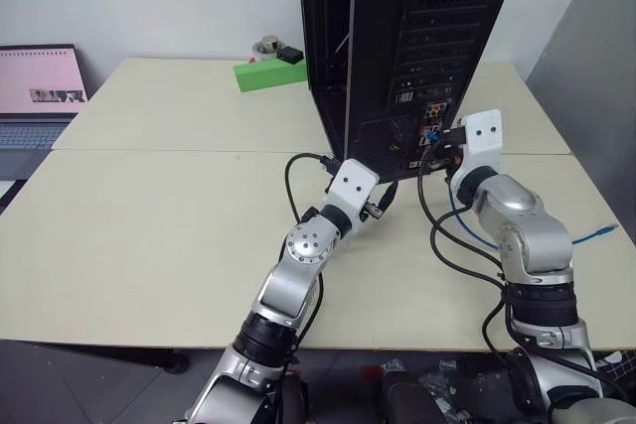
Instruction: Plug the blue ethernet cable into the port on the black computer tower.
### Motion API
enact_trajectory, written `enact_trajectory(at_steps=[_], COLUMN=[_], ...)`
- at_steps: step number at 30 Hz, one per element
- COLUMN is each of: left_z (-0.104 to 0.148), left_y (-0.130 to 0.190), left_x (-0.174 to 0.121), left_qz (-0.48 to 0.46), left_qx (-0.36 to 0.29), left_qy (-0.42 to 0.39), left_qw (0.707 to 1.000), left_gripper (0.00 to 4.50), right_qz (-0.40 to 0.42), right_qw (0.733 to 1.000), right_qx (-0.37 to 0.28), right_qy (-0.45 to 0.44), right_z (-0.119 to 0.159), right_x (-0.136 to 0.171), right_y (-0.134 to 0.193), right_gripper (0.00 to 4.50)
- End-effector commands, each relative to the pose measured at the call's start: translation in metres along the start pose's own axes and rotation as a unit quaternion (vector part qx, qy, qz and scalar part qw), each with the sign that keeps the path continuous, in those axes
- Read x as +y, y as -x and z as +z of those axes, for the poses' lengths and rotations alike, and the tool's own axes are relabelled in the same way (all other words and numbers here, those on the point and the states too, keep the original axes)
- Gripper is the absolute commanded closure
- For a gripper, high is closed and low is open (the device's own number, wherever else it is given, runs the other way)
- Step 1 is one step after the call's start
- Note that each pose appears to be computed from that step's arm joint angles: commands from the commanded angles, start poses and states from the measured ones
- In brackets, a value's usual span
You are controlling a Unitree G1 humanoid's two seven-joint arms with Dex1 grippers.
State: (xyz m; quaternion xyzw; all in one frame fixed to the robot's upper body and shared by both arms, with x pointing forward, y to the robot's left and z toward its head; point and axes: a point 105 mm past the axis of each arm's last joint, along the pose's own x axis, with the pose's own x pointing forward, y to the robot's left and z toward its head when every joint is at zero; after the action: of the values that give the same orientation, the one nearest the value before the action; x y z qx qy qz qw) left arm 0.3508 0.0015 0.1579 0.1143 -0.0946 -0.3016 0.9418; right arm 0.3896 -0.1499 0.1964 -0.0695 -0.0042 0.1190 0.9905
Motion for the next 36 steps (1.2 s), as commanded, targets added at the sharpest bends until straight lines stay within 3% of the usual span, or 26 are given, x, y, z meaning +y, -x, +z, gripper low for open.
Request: enact_trajectory(at_steps=[1,8,21,36], left_z=[0.014,0.014,0.015,0.015], left_y=[0.0,0.001,0.001,0.001], left_x=[0.002,0.004,0.003,0.001], left_qz=[0.008,0.01,0.008,0.003], left_qx=[-0.025,-0.024,-0.027,-0.028], left_qy=[-0.006,-0.006,-0.006,-0.003], left_qw=[1.0,1.0,1.0,1.0], left_gripper=[0.71,0.71,0.71,0.71], right_qz=[0.012,-0.021,-0.017,-0.009], right_qw=[0.999,0.999,0.998,0.998], right_qx=[-0.033,-0.038,-0.055,-0.056], right_qy=[0.014,-0.001,-0.021,-0.022], right_z=[0.016,0.018,0.026,0.029], right_x=[0.011,0.002,0.021,0.017], right_y=[-0.001,-0.003,-0.01,-0.019], right_gripper=[4.5,4.5,4.5,4.5])
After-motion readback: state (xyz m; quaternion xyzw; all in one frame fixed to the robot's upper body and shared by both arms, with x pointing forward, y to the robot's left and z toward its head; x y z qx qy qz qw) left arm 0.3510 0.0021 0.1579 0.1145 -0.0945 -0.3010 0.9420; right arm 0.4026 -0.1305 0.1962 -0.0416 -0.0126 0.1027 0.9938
